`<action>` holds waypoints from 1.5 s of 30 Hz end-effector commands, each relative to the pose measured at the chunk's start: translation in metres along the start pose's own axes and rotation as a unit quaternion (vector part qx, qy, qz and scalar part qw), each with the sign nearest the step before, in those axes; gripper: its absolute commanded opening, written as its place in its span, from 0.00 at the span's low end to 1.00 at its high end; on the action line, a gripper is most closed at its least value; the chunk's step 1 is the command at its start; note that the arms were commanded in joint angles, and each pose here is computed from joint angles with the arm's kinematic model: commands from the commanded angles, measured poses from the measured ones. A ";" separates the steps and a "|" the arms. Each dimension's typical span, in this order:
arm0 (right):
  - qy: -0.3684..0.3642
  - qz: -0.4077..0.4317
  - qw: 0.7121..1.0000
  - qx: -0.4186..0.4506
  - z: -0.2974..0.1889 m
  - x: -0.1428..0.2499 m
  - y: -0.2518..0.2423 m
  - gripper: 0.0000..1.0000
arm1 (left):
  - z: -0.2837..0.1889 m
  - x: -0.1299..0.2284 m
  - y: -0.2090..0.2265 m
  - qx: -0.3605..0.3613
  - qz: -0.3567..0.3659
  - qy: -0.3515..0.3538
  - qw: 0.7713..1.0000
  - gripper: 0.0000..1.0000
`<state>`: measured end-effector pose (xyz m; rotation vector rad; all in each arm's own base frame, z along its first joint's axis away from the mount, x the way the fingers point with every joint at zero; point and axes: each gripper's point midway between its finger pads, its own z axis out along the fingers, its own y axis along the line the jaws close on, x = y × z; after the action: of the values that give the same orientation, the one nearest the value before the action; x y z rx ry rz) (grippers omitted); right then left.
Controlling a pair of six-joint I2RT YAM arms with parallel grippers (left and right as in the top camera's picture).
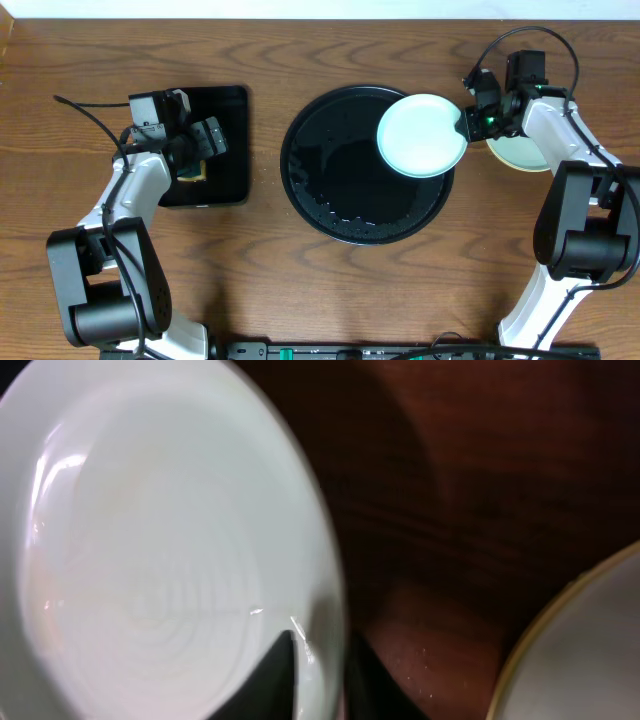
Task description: Clean dirty plates on tray and stack at the side
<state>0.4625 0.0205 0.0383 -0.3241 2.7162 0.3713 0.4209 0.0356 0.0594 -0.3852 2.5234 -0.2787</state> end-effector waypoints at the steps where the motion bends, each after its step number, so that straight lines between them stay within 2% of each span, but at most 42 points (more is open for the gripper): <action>1: -0.006 0.001 1.000 -0.010 0.004 -0.002 0.004 0.07 | -0.004 -0.004 -0.002 0.006 0.004 -0.006 1.000 0.94; 2: -0.014 0.016 1.000 -0.011 0.000 -0.008 0.005 0.01 | -0.004 -0.004 -0.002 0.006 0.004 -0.006 1.000 0.94; 6: -0.056 0.052 0.996 -0.053 -0.028 -0.039 0.024 0.01 | -0.004 -0.004 -0.002 0.006 0.004 -0.006 1.000 0.94; 10: -0.104 0.034 0.992 -0.062 -0.071 -0.068 0.047 0.01 | -0.003 -0.004 -0.002 0.006 0.005 -0.006 1.000 0.94; 16: -0.147 -0.038 0.985 0.084 -0.140 -0.083 0.074 0.01 | -0.003 -0.004 -0.002 0.006 0.005 -0.006 1.000 0.94; 21: -0.159 -0.091 0.954 0.238 -0.181 -0.079 0.104 0.01 | -0.004 -0.004 -0.002 0.006 0.004 -0.006 1.000 0.95; 25: -0.156 -0.134 0.920 0.335 -0.188 -0.072 0.138 0.01 | -0.003 -0.004 -0.002 0.006 0.005 -0.006 1.000 0.95; 29: -0.179 -0.135 0.871 0.437 -0.194 -0.062 0.162 0.01 | -0.003 -0.004 -0.002 0.006 0.005 -0.006 1.000 0.95; 35: -0.204 -0.148 0.823 0.509 -0.184 -0.046 0.191 0.01 | -0.003 -0.004 -0.002 0.006 0.005 -0.006 1.000 0.95; 45: -0.183 -0.170 0.817 0.519 -0.154 -0.042 0.196 0.01 | -0.004 -0.004 -0.002 0.006 0.004 -0.006 1.000 0.95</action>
<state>0.3938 0.1723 0.2254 -0.4144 2.0632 -0.9791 0.4210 0.0356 0.0595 -0.3856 2.5230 -0.2788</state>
